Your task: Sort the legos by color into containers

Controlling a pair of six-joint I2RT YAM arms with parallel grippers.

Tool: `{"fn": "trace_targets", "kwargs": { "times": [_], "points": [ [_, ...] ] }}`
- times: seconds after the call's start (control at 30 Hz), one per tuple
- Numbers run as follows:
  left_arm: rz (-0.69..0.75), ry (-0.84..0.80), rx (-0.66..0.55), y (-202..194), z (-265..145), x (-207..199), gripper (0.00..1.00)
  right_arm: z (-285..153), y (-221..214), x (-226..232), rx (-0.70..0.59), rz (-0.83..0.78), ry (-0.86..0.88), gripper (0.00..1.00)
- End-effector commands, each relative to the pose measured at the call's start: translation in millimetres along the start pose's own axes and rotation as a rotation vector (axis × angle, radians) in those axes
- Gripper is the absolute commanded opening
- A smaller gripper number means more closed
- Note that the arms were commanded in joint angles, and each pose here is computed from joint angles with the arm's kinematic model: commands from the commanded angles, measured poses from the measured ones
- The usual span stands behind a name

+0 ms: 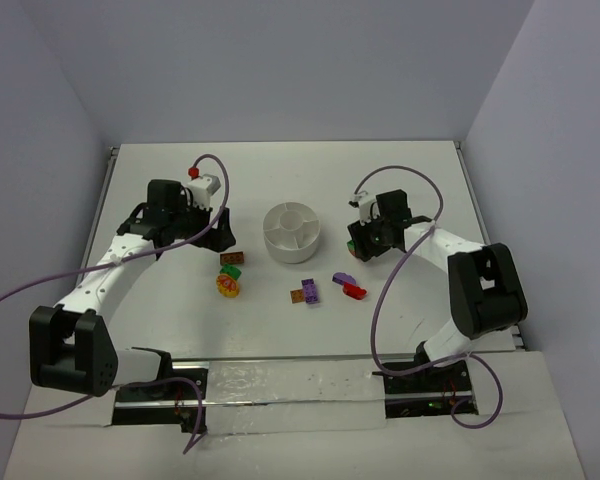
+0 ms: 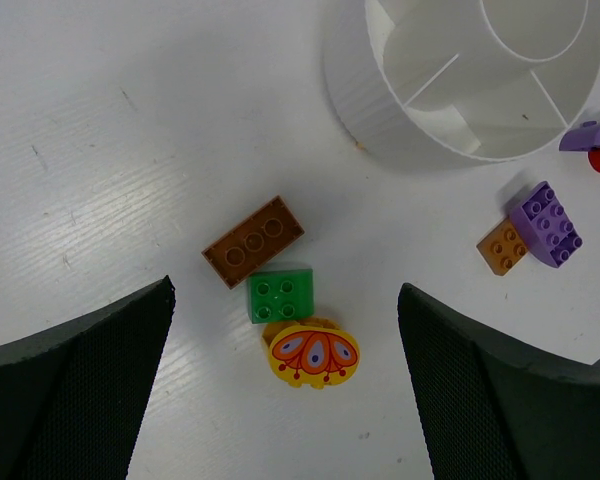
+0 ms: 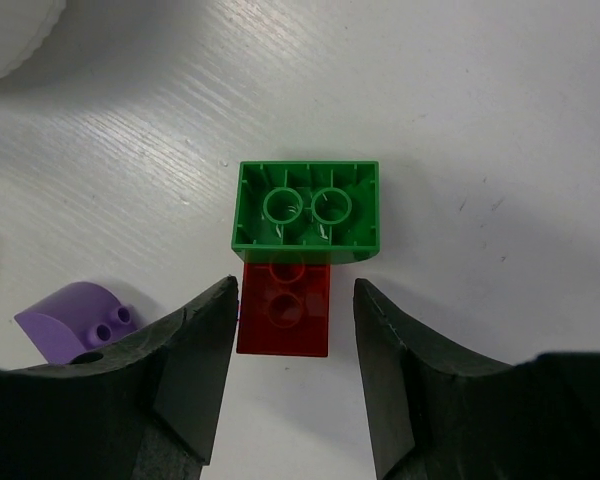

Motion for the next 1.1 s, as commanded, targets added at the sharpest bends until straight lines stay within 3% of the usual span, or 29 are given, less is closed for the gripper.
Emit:
{"fn": "trace_targets", "kwargs": {
  "times": [0.0, 0.23, 0.5, 0.63, 0.87, 1.07],
  "points": [
    [0.029, -0.030, -0.047, 16.7, -4.9, -4.9, 0.99, 3.6, 16.6, -6.5, -0.053, -0.044, -0.002, 0.57],
    [0.024, -0.031, -0.042, 16.4, -3.8, -4.3, 0.99, 7.4, 13.1, -6.1, -0.038, -0.042, 0.009, 0.52],
    [0.020, -0.055, -0.055, 21.8, -7.4, -8.2, 0.99, -7.3, 15.7, -4.1, -0.071, -0.054, 0.009, 0.23],
    [0.024, -0.121, -0.087, 35.3, -20.8, -20.8, 0.99, -34.9, 20.7, 2.1, -0.104, -0.078, 0.011, 0.00],
    [-0.036, -0.305, -0.131, 81.7, -52.9, -68.4, 0.95, -103.8, 44.6, 18.7, -0.254, -0.164, 0.036, 0.00],
    [0.010, -0.383, -0.113, 87.3, -49.1, -126.7, 0.93, -138.6, 67.7, 41.7, -0.332, -0.218, 0.081, 0.00]
  ]
}}
Point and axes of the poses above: each gripper's point midway between its finger pads, its own z axis out along the fingers, its own x axis along the line the jaws close on, y = z × x, the point moved 9 cm from there along -z, back along the fingers, and after that the axes turned 15 degrees about -z, right-handed, at the moved point
